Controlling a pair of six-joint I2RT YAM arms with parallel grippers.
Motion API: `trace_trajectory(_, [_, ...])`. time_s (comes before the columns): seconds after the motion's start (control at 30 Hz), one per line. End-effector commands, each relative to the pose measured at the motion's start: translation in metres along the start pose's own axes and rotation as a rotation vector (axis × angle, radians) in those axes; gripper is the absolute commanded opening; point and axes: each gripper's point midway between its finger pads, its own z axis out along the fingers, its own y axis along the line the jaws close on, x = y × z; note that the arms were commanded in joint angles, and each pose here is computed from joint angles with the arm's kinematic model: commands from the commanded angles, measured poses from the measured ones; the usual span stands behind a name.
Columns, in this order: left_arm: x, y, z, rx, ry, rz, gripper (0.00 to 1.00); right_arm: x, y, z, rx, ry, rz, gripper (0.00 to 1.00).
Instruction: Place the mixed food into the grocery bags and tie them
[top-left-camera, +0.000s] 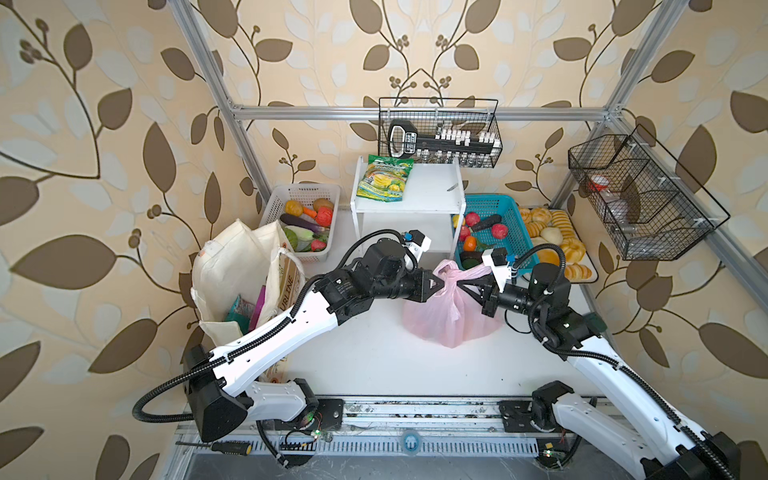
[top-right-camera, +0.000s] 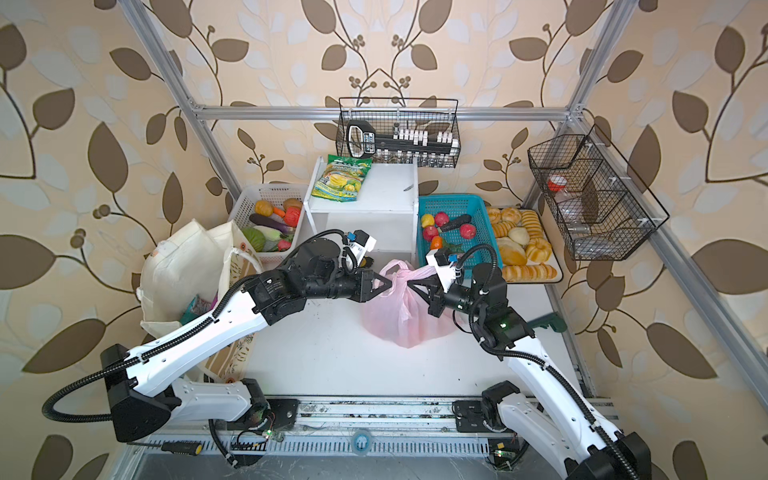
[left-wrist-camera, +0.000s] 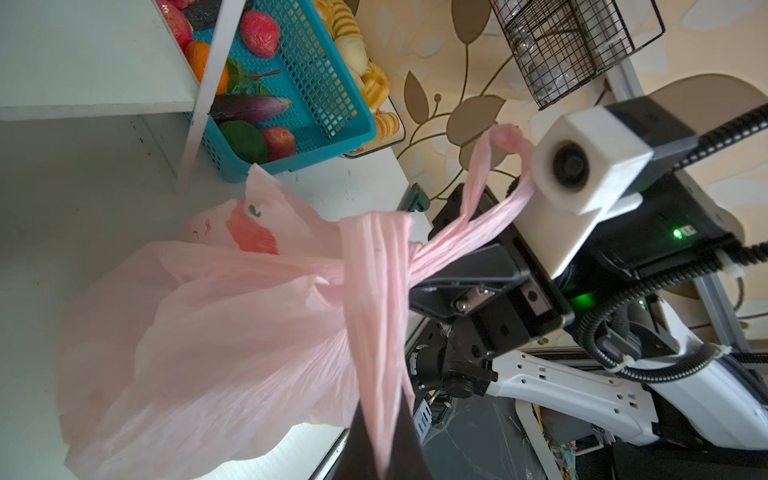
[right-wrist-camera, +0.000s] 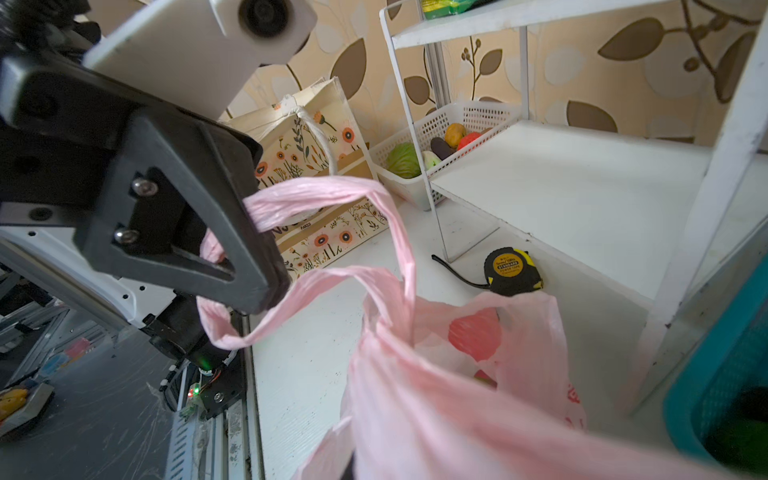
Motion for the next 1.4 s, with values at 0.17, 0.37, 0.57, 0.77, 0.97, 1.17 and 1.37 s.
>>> trace_trajectory(0.17, [-0.015,-0.039,0.005,0.156,0.001,-0.05,0.0,-0.025,-0.019,-0.018,0.236,-0.105,0.263,0.0])
trace_trajectory(0.37, [0.007,-0.034,0.018,0.18,0.03,-0.144,0.0,-0.028,-0.022,-0.02,0.269,-0.15,0.361,0.0])
trace_trajectory(0.57, [0.016,-0.019,0.046,0.137,0.037,-0.142,0.0,-0.022,-0.016,-0.018,0.233,-0.139,0.358,0.0])
trace_trajectory(0.77, [0.027,-0.001,0.078,0.067,0.059,-0.132,0.0,-0.009,-0.015,-0.019,0.217,-0.08,0.335,0.0])
trace_trajectory(0.97, [0.037,0.032,0.089,-0.046,0.024,-0.163,0.0,0.003,-0.021,-0.022,0.208,-0.033,0.354,0.0])
trace_trajectory(1.17, [0.033,0.039,0.088,-0.088,0.005,-0.126,0.0,0.012,-0.012,-0.02,0.13,0.025,0.335,0.13])
trace_trajectory(1.37, [0.034,0.036,0.092,-0.075,0.022,-0.11,0.0,0.017,-0.013,-0.023,0.111,0.047,0.321,0.33])
